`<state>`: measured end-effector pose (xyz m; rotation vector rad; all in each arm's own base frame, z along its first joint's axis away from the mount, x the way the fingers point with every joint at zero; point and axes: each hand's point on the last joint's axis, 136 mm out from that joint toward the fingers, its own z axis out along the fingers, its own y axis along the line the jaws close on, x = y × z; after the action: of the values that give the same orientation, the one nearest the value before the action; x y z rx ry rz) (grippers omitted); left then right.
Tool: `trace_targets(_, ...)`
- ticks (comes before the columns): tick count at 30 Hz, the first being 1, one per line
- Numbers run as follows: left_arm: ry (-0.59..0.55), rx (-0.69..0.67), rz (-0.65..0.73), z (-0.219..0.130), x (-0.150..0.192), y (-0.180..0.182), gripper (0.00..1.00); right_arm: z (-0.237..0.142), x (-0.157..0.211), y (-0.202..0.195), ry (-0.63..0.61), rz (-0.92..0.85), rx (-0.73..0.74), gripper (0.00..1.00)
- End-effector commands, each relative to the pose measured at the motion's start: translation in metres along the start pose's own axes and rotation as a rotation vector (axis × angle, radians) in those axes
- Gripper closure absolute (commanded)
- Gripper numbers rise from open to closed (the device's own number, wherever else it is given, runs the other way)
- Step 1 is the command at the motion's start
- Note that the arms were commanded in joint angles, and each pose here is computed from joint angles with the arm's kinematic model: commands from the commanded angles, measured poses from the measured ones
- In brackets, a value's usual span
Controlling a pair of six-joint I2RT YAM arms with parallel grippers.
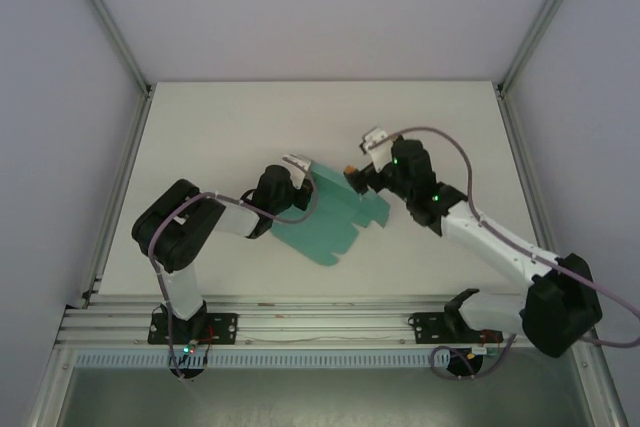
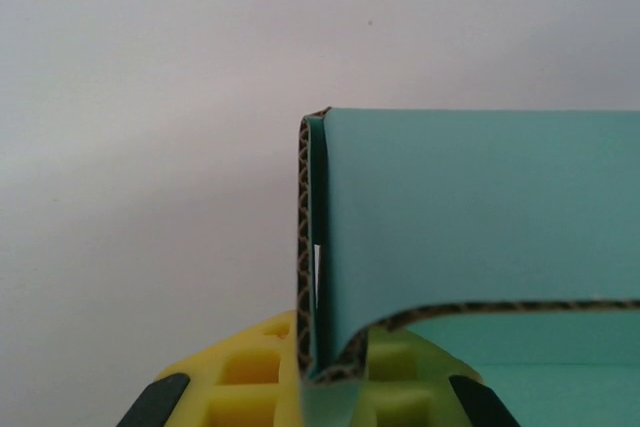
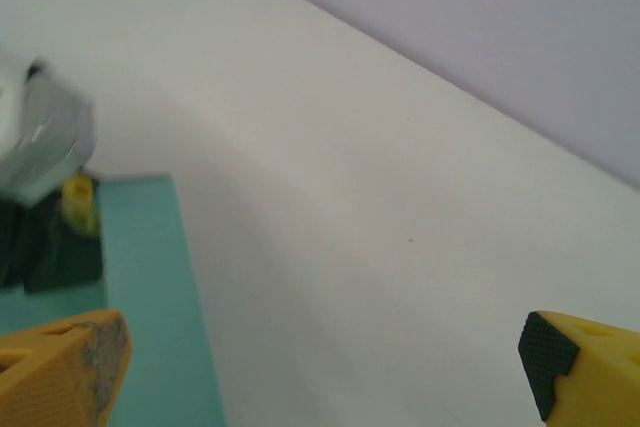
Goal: Assemble paper box
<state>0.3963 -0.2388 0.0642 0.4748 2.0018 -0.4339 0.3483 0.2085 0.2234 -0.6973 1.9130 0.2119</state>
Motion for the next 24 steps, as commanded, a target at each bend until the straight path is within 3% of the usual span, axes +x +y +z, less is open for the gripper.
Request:
trace_targets(1,-0.036,0.076,0.031,0.0,-0.005,-0.017,1.0,0.012,-0.005,0.017,0.097,0.229,-0.139,0.0)
trace_targets(4,-0.034,0.093,0.033,0.001,-0.002,-0.02,1.0,0.029,0.002,0.03,0.201,0.244,-0.208,0.03)
trace_targets(12,0.001,0.092,0.057,0.008,0.01,-0.024,1.0,0.079,0.032,0.035,0.397,0.272,-0.213,0.13)
trace_targets(22,0.013,0.078,0.047,0.012,0.016,-0.023,1.0,0.102,0.089,0.046,0.556,0.294,-0.218,0.18)
trace_targets(24,0.01,0.08,0.036,0.012,0.014,-0.023,0.9,0.102,0.098,0.047,0.582,0.295,-0.213,0.18)
